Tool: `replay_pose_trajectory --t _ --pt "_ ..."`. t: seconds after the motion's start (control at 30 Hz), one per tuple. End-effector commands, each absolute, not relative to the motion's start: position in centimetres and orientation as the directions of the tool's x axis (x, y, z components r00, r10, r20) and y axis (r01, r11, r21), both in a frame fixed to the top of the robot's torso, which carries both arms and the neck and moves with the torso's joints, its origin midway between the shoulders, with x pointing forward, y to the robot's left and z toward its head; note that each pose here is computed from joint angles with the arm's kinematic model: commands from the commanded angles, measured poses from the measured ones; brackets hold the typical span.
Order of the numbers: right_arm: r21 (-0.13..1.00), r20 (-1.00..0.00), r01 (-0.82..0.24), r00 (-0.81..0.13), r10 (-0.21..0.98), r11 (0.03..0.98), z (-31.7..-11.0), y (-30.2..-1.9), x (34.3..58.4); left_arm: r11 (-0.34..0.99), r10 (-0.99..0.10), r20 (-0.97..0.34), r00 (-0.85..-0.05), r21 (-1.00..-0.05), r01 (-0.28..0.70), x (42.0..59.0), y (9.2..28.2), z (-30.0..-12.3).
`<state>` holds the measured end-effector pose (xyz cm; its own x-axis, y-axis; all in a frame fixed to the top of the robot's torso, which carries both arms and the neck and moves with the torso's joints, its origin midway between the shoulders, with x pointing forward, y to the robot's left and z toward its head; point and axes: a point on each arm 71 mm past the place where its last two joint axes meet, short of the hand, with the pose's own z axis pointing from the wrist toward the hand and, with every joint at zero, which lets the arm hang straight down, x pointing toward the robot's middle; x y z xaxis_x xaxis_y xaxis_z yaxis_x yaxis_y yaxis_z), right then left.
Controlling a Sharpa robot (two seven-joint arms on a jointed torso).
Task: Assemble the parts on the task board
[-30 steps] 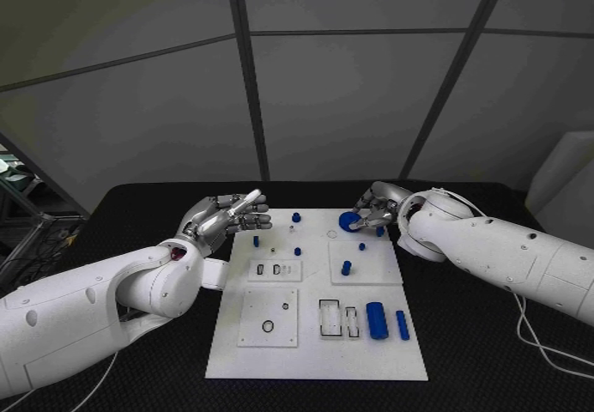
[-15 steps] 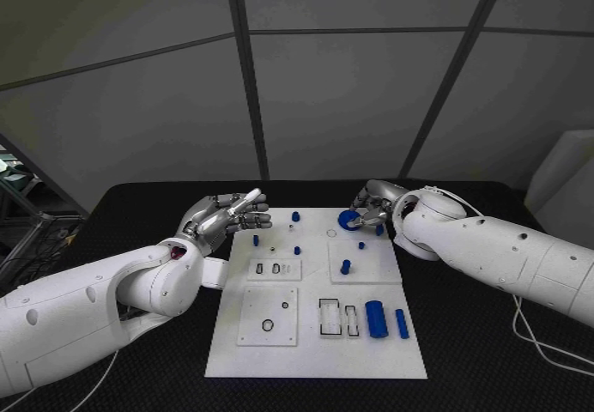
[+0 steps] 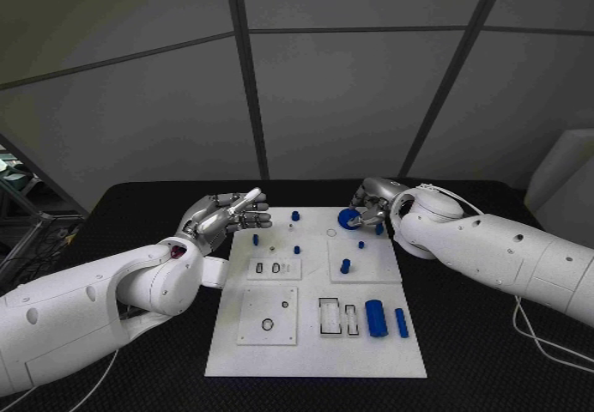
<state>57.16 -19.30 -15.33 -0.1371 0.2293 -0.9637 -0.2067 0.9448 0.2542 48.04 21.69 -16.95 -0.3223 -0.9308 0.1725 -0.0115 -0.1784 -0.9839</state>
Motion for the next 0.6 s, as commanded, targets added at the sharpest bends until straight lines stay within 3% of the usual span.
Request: replay_pose_trajectory --t 0.03,0.3,0.6 --pt "0.229 -0.972 -0.226 -0.111 0.209 0.947 -15.1 -18.9 57.0 -0.183 -0.926 0.174 -0.336 -0.983 -0.006 48.0 21.6 -16.8" --pt "0.228 -0.973 -0.284 -0.025 0.23 0.931 -13.9 -17.5 56.0 -0.18 -0.929 0.171 -0.327 -0.984 -0.002 48.1 21.9 -16.8" --pt "0.224 -0.968 -0.384 0.017 0.249 0.896 -12.9 -13.1 54.6 -0.172 -0.937 0.163 -0.308 -0.985 0.005 48.3 22.7 -16.9"
